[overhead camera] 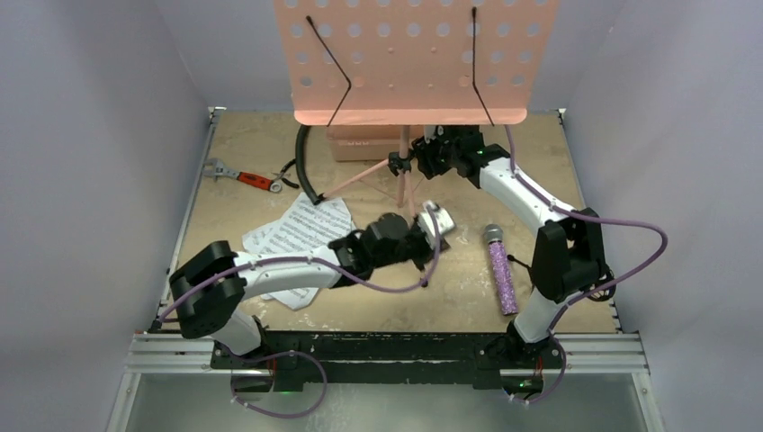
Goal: Set up the instrument practice props
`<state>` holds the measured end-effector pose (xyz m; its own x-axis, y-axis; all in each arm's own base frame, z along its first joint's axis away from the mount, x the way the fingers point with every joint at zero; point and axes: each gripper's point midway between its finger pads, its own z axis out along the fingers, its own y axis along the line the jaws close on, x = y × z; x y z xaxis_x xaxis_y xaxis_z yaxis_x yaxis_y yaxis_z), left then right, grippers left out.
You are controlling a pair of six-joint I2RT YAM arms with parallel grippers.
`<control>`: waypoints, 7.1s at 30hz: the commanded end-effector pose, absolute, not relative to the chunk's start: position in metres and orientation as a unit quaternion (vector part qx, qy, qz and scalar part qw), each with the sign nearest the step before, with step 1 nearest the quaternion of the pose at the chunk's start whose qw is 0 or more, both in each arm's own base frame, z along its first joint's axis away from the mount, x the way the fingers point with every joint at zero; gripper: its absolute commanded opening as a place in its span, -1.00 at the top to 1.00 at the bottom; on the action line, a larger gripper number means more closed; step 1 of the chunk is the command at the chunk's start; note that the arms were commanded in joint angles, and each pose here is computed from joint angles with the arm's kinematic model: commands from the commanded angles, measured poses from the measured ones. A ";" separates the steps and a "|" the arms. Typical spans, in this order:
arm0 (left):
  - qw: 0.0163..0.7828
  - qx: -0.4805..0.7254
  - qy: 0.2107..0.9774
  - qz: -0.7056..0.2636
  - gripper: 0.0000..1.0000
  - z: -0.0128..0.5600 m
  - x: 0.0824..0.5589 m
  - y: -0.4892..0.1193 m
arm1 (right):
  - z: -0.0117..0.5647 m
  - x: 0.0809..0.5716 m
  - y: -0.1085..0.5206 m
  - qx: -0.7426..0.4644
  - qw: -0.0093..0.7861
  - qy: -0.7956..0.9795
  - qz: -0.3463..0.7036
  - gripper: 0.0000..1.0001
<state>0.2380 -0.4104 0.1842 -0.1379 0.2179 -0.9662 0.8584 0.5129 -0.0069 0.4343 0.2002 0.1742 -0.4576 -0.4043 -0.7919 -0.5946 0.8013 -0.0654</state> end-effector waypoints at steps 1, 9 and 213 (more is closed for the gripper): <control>0.477 0.497 0.590 -0.421 1.00 0.202 0.156 -0.468 | 0.219 0.443 0.255 -0.342 0.491 0.781 0.177 -0.03; 0.491 0.485 0.601 -0.403 1.00 0.203 0.165 -0.468 | 0.221 0.452 0.253 -0.324 0.493 0.790 0.167 -0.04; 0.207 0.057 0.977 0.019 1.00 0.043 0.279 -0.260 | 0.245 0.324 0.201 -0.034 0.512 0.821 0.252 -0.96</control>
<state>0.2704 -0.2490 0.0272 -0.9204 0.1535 -0.3595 0.1201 0.9862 0.1136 0.3221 0.1909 0.2162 -0.5080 0.1951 -0.8390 -0.2480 0.8996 0.3594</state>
